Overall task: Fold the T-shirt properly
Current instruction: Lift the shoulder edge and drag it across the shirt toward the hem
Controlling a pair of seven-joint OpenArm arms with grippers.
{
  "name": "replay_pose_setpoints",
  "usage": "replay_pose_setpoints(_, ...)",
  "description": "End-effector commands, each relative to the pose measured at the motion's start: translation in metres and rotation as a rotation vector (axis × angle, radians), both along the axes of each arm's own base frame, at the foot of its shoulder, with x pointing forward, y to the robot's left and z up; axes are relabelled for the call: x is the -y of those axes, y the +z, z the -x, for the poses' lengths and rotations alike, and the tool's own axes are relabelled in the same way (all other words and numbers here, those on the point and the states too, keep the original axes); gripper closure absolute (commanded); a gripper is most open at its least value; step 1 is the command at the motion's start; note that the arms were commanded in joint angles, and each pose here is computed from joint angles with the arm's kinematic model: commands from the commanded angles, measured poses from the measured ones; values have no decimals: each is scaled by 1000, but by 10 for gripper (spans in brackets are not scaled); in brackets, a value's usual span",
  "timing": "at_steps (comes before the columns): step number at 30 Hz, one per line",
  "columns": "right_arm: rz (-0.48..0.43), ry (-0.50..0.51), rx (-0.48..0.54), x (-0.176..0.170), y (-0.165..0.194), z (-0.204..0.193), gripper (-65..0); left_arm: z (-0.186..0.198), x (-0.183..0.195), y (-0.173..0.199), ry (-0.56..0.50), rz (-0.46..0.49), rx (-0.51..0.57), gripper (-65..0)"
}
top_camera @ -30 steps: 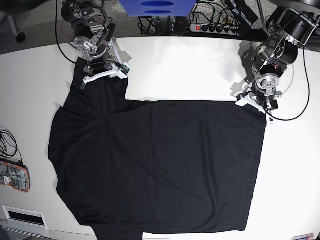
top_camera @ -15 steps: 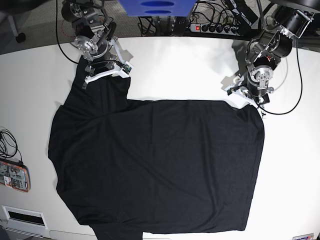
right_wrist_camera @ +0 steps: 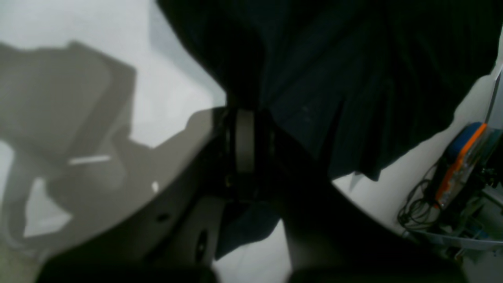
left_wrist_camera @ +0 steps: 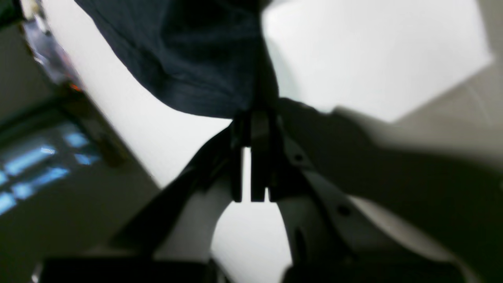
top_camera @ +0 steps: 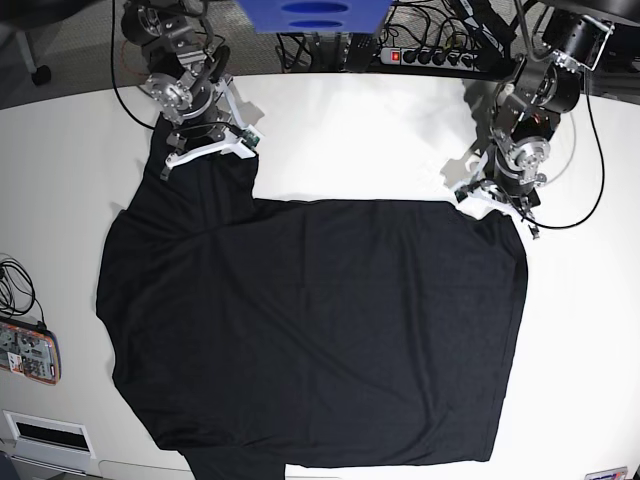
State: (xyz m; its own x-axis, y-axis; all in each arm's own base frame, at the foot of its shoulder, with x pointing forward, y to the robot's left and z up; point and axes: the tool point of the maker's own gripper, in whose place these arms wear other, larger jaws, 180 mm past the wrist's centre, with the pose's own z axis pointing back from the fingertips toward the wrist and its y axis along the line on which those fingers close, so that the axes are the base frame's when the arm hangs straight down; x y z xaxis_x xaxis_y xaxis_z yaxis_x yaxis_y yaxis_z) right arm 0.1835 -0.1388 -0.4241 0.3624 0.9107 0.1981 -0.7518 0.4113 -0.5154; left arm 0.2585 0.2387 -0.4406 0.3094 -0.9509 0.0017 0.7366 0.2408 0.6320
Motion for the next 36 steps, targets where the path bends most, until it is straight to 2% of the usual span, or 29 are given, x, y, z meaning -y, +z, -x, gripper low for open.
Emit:
replay_pose_setpoints(1, -2, -3, 66, 2, 14, -20, 0, -13, 11, 6, -3, 67, 30, 0)
replay_pose_setpoints(5, -2, -5, 162, 3, 35, -59, 0, -38, 23, 23, 60, 208, 142, 0)
replay_pose_setpoints(10, 1, -8, 257, 3, 60, -96, 0, -71, 30, 50, 98, 326, 273, 0)
replay_pose_setpoints(15, -1, -8, 341, 3, 85, -127, 0, -95, 21, 72, 125, 339, 347, 0)
replay_pose_setpoints(20, 0, -10, 434, 4, 115, -158, 0, -119, 11, 78, 148, 331, 369, 0)
replay_pose_setpoints(27, 35, -36, 418, 18, 107, -184, 0, -150, 0, 87, 180, 336, 388, 0)
replay_pose_setpoints(33, 36, -33, 329, 27, 69, -190, 0, -166, -7, 108, 189, 340, 442, 0)
replay_pose_setpoints(36, 45, -73, 261, 45, 42, -184, 0, -167, -8, 109, 198, 340, 448, 0)
